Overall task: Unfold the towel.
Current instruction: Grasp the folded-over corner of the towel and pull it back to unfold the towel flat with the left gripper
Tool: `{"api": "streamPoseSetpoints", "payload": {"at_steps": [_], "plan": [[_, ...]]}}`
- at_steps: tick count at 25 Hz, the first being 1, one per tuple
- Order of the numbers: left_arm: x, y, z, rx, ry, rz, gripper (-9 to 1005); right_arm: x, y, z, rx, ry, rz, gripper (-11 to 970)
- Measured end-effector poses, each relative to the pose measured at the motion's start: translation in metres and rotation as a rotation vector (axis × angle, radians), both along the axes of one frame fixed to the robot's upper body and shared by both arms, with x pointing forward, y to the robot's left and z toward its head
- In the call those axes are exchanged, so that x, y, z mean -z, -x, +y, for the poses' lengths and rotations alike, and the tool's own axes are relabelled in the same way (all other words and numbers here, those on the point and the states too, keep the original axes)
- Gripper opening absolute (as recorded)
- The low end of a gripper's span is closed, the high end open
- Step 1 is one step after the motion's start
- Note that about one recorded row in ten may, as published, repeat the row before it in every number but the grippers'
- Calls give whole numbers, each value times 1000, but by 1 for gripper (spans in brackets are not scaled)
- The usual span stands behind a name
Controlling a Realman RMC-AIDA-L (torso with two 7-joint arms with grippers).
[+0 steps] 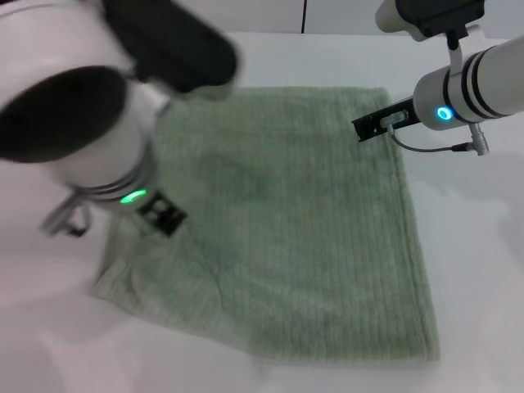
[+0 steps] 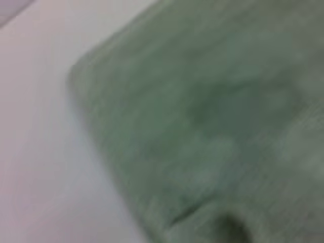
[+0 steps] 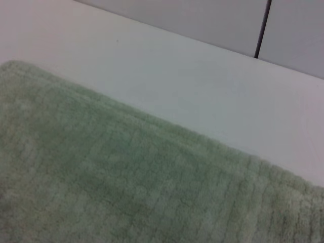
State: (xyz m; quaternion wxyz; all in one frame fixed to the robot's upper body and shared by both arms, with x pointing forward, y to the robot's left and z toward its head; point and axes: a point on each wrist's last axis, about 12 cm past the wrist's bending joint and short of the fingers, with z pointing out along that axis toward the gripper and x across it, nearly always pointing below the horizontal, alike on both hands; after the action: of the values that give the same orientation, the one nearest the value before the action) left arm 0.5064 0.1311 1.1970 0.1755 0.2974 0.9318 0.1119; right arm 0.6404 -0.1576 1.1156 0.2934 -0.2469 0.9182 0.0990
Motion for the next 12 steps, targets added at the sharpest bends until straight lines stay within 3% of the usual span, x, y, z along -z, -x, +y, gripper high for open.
{"api": "streamPoseSetpoints", "payload": {"at_steps": [4,6,12], "plan": [[7,-7,-38,145,25,2,494,1,0,-1,1,1,2,27],[15,-10,-45,172,26,5,494,2,1,-1,3,0,5,27],[34,-21,-35,131,-23,36,494,3,3,-2,6,-2,14,28]]}}
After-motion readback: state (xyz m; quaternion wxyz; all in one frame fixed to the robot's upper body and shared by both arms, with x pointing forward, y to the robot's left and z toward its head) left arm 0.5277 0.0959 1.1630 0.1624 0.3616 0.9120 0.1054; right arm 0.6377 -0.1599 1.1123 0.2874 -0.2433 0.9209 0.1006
